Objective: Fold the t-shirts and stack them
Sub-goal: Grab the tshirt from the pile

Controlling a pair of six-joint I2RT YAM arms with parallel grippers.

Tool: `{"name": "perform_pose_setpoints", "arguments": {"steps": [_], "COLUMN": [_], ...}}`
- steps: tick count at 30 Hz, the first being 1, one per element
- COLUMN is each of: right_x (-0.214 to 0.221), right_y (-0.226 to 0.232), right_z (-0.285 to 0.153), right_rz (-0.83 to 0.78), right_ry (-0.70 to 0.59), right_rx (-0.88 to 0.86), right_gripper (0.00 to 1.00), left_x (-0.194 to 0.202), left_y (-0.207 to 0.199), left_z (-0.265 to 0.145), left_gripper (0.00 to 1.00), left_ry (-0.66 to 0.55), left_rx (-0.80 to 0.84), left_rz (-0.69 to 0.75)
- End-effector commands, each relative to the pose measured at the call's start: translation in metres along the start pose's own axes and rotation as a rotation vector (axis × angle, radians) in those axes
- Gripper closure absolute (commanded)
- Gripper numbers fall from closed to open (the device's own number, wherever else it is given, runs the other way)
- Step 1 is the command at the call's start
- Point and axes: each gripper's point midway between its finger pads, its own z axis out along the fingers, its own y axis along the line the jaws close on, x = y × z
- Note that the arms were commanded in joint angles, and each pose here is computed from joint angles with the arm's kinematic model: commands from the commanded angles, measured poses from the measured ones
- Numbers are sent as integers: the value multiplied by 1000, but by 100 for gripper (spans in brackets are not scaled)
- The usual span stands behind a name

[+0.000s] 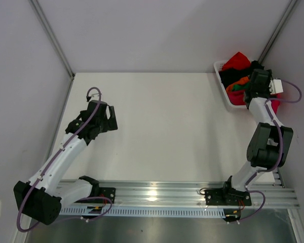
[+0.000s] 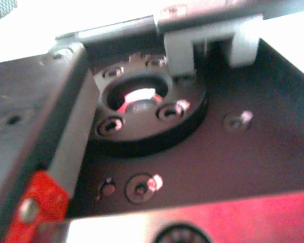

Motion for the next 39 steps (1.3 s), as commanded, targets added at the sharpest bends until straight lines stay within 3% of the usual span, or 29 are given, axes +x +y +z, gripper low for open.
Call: {"name": "perform_pose_setpoints", "arguments": {"steps": [1, 9, 13, 16, 18, 19, 20, 21, 25, 32, 36, 39], "right_x": [14, 56, 57, 48, 36, 37, 35, 31, 28, 9, 12, 18], "right_y": [26, 16, -9, -30, -30, -40, -43, -43, -37, 13, 14, 3], "right_z": [9, 43, 38, 23, 13, 11, 8, 6, 1, -17, -16, -12], "right_rz": [15, -4, 28, 23, 33, 16, 18, 19, -14, -101, -108, -88], "right_ry": [70, 143, 135, 112, 87, 79, 74, 68, 79, -5, 11, 25], "right_rx": [-61, -8, 75, 134, 122, 133, 141, 143, 105, -102, -96, -60], "right_gripper": [5, 7, 10, 17, 35, 51, 95, 100, 100, 100, 100, 67], "left_x": [-2, 8, 11, 10, 9, 8, 9, 8, 7, 5, 5, 5], "left_y": [8, 13, 16, 16, 16, 16, 16, 16, 15, 14, 15, 14], "left_z": [6, 18, 19, 19, 18, 17, 17, 16, 14, 10, 9, 8], "left_gripper": [3, 3, 4, 4, 4, 4, 4, 4, 5, 4, 4, 5], "left_ry": [6, 72, 82, 79, 75, 73, 74, 70, 64, 55, 47, 43], "left_rx": [-61, -118, -138, -141, -142, -139, -138, -136, -128, -116, -118, -115], "left_rz": [34, 66, 68, 66, 65, 62, 61, 59, 56, 51, 52, 51]}}
